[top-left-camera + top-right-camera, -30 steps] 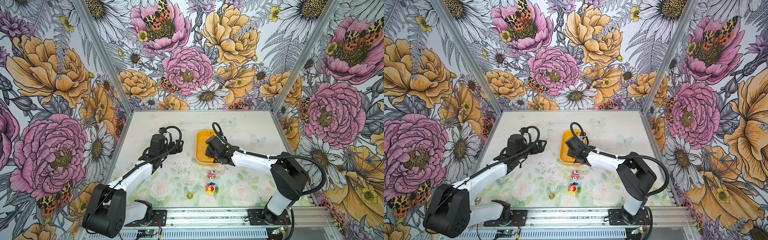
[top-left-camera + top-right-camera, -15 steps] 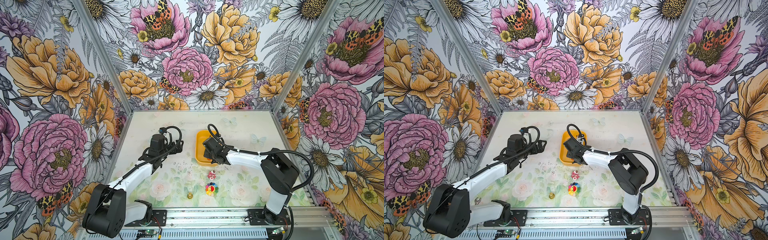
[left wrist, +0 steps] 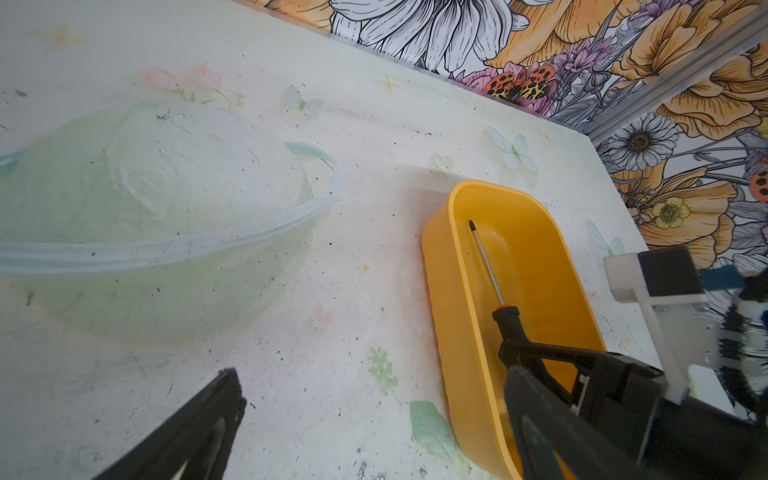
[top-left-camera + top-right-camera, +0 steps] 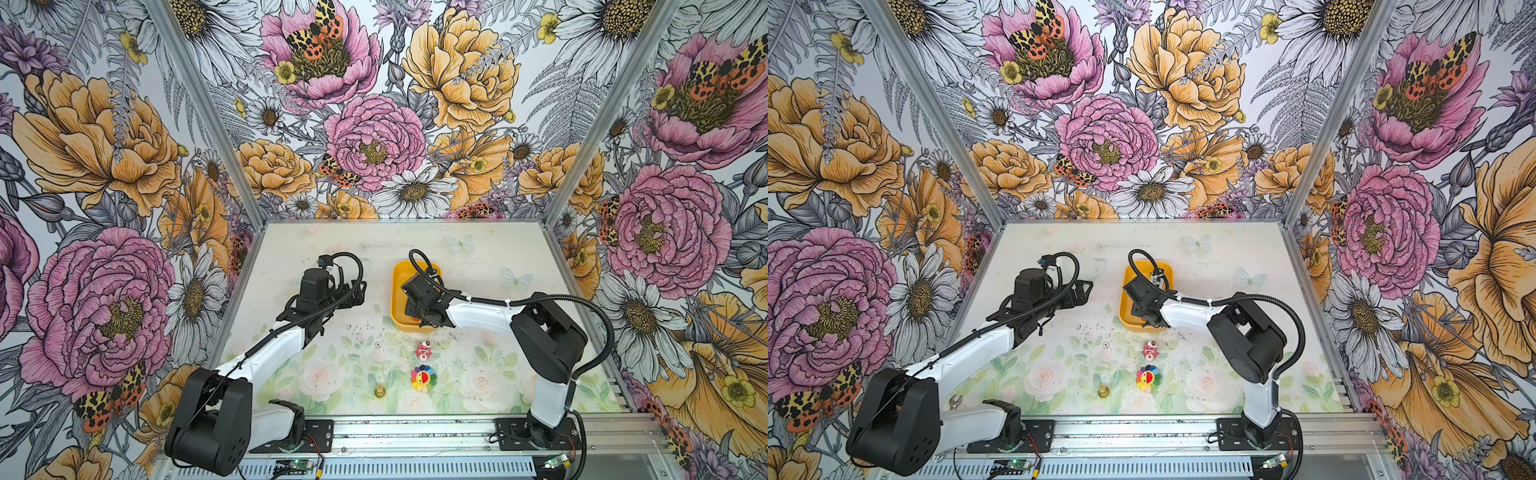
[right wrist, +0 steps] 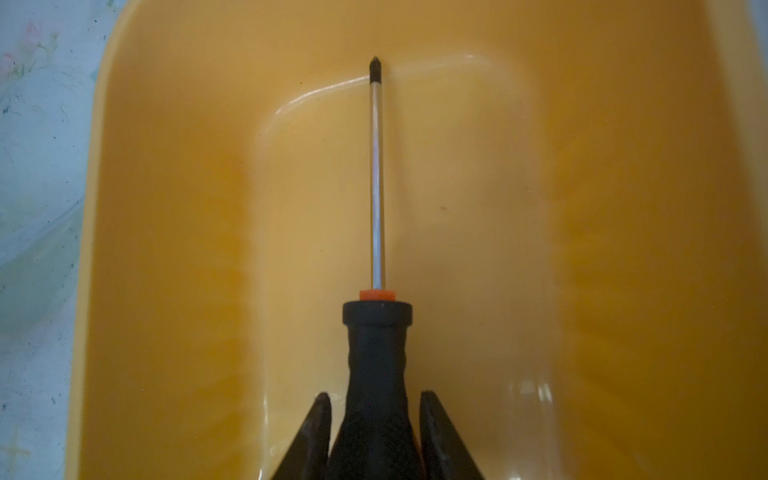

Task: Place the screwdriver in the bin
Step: 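Lower the screwdriver into the yellow bin and open the right gripper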

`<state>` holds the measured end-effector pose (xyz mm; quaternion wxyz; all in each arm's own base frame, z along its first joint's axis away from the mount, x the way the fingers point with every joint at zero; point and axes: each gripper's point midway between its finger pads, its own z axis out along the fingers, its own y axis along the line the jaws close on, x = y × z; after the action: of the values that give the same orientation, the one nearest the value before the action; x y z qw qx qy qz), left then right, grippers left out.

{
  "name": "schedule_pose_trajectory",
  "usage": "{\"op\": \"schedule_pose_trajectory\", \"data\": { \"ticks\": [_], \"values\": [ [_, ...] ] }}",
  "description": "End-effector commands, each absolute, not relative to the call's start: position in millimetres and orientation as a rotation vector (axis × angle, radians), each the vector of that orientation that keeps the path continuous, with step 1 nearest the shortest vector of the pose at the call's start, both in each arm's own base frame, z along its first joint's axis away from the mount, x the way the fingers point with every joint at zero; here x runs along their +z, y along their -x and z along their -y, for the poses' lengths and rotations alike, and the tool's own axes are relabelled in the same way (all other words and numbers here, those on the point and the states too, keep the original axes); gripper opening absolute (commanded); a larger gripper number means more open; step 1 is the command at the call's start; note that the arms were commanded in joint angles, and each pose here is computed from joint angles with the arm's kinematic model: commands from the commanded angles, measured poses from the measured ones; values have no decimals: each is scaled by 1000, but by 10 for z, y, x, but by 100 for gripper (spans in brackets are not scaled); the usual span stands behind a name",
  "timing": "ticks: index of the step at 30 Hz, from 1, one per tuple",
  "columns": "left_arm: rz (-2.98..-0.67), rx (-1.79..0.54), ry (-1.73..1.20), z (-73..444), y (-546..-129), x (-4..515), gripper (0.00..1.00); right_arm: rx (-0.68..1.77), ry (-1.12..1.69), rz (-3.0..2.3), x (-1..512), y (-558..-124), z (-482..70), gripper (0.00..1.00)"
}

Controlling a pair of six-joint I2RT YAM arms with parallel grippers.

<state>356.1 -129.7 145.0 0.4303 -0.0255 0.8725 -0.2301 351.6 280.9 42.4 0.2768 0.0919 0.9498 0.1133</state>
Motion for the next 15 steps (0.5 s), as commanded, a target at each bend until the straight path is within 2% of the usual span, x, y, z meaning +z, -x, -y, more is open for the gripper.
{"op": "schedule_pose_trajectory", "data": {
  "ticks": [1, 5, 15],
  "values": [
    [-2172, -581, 39, 1303, -3574, 1495, 99, 286, -216, -2527, 498, -3600, -2842, 0],
    [-2171, -579, 39, 1297, -3579, 1494, 99, 272, -218, -2534, 474, -3604, -2815, 0],
    [-2177, -587, 36, 1313, -3598, 1479, 99, 255, -231, -2561, 407, -3613, -2771, 19]
  ]
}}
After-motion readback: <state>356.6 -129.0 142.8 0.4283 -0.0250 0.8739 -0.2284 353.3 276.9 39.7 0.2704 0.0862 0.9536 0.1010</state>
